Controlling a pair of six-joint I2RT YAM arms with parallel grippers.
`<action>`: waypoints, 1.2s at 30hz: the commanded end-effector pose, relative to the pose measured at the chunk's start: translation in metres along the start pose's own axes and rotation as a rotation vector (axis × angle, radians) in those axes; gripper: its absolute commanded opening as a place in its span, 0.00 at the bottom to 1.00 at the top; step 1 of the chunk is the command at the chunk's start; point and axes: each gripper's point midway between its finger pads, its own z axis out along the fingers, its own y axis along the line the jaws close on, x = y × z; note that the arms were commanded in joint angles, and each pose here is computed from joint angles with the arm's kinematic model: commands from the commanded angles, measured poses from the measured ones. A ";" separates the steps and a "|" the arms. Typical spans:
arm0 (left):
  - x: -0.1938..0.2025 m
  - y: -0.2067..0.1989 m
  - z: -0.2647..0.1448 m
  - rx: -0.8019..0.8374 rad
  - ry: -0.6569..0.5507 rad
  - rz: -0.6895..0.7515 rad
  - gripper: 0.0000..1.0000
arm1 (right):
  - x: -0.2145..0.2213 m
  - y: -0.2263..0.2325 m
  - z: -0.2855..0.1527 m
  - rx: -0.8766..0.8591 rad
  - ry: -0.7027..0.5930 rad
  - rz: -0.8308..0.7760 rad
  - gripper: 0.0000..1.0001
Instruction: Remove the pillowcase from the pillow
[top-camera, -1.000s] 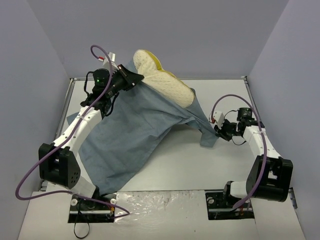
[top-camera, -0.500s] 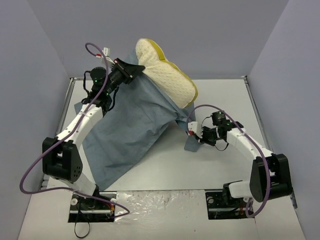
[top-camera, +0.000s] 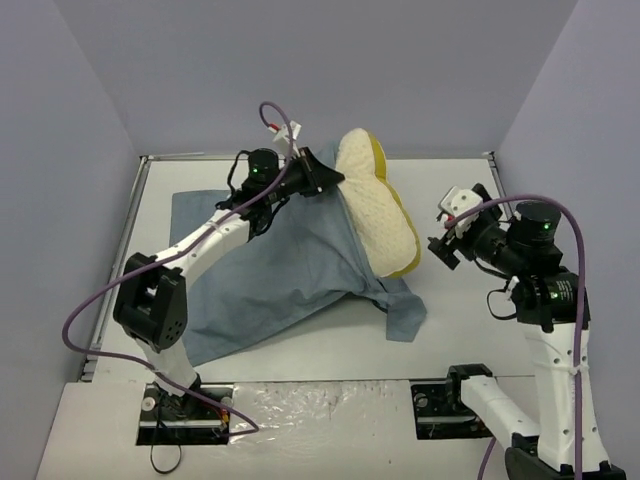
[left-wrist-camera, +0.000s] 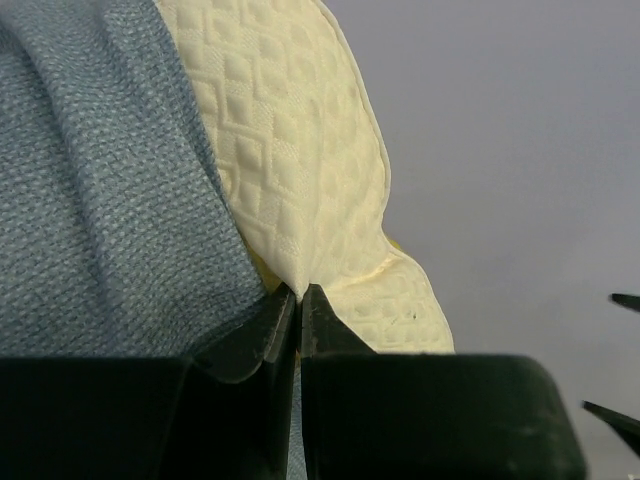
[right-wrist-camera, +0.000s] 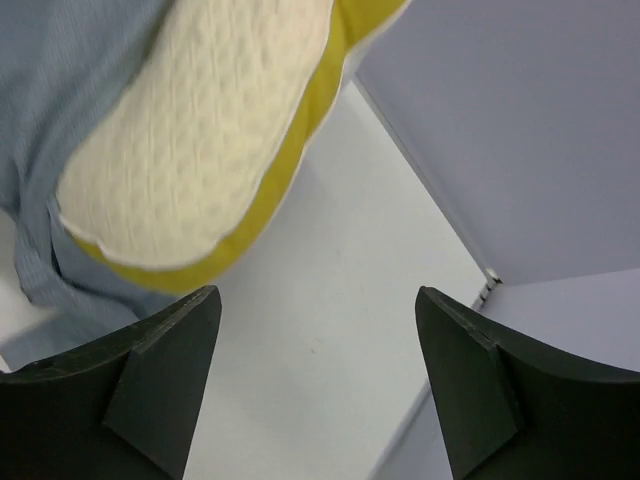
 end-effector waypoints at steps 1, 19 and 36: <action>-0.002 -0.026 0.011 0.074 -0.021 0.119 0.02 | 0.008 0.037 0.013 -0.169 0.034 0.320 0.77; 0.053 -0.056 0.045 0.143 0.075 0.124 0.02 | 0.078 0.059 0.143 -0.127 0.259 0.876 1.00; 0.020 -0.075 0.007 0.013 0.087 0.329 0.91 | 0.074 0.040 0.128 -0.298 0.086 0.844 0.00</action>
